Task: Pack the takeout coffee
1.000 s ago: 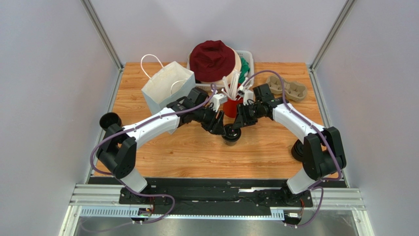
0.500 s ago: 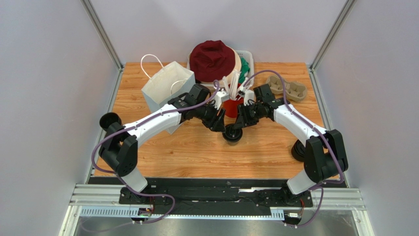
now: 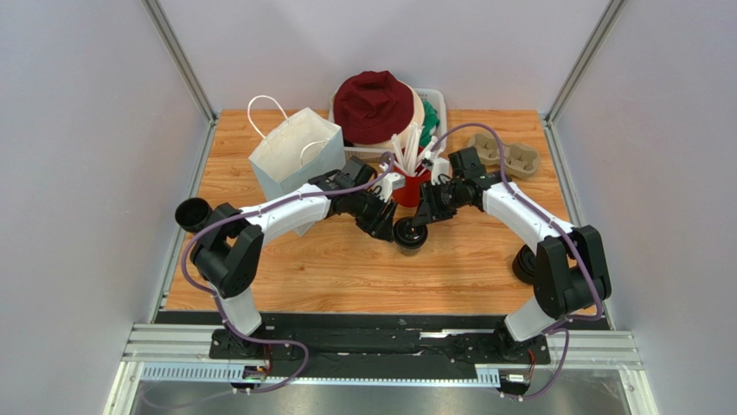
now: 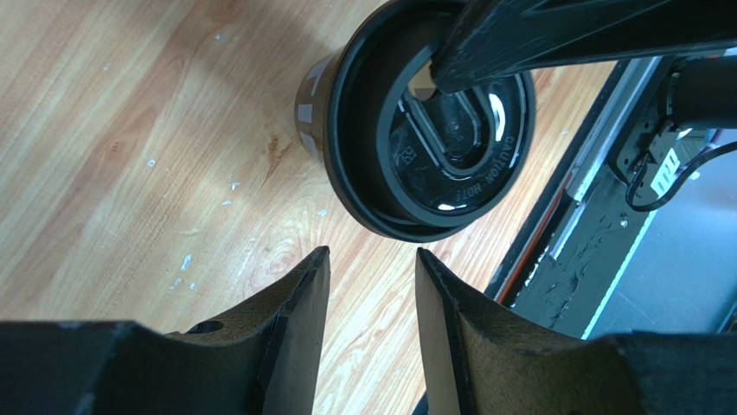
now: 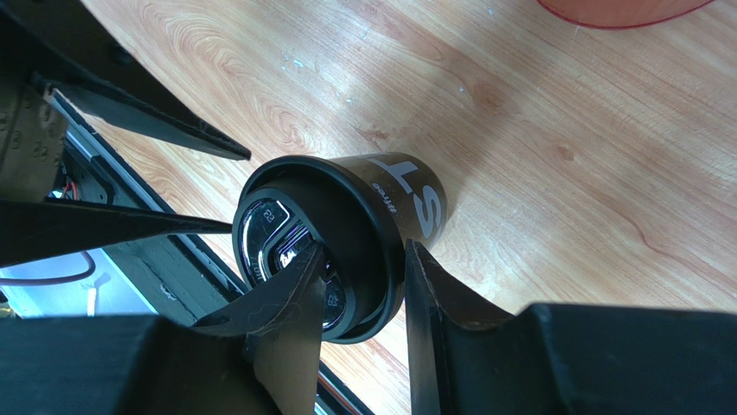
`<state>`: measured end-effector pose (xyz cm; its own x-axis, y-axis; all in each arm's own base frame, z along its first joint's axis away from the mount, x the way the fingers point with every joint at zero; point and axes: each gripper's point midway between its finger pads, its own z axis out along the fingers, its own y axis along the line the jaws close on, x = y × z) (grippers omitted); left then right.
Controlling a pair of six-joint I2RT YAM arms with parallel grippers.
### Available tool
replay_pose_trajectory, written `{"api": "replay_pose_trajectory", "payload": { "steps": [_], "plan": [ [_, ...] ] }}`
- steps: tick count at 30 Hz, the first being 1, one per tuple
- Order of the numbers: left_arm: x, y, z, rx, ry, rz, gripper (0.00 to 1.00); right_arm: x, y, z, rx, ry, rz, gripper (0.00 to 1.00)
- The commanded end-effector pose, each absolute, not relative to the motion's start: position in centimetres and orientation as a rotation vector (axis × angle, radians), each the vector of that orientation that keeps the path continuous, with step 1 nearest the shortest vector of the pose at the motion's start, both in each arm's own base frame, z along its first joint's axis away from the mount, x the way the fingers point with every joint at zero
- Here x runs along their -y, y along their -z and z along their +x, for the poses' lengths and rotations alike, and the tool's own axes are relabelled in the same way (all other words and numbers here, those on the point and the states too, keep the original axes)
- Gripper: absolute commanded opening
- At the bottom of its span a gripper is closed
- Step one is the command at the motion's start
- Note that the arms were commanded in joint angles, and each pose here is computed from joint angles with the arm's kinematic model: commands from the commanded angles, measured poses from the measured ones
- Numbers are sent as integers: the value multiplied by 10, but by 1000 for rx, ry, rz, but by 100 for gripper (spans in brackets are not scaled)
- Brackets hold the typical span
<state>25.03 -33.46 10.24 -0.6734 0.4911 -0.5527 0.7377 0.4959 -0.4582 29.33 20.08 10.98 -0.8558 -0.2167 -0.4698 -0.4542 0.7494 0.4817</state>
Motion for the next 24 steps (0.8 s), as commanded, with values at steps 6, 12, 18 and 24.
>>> {"api": "replay_pose_trajectory", "payload": {
  "steps": [6, 12, 18, 24],
  "plan": [
    [345, -120, 270, -2325, 1064, 993, 49, -179, -79, 292, -2649, -694, -524, 33],
    [345, -131, 276, -2301, 1179, 930, 48, -178, -76, 292, -2657, -691, -518, 33],
    [346, -131, 279, -2298, 1192, 909, 48, -178, -77, 292, -2655, -692, -521, 33],
    [348, -123, 277, -2325, 1209, 899, 47, -177, -77, 293, -2654, -688, -518, 33]
  ]
}}
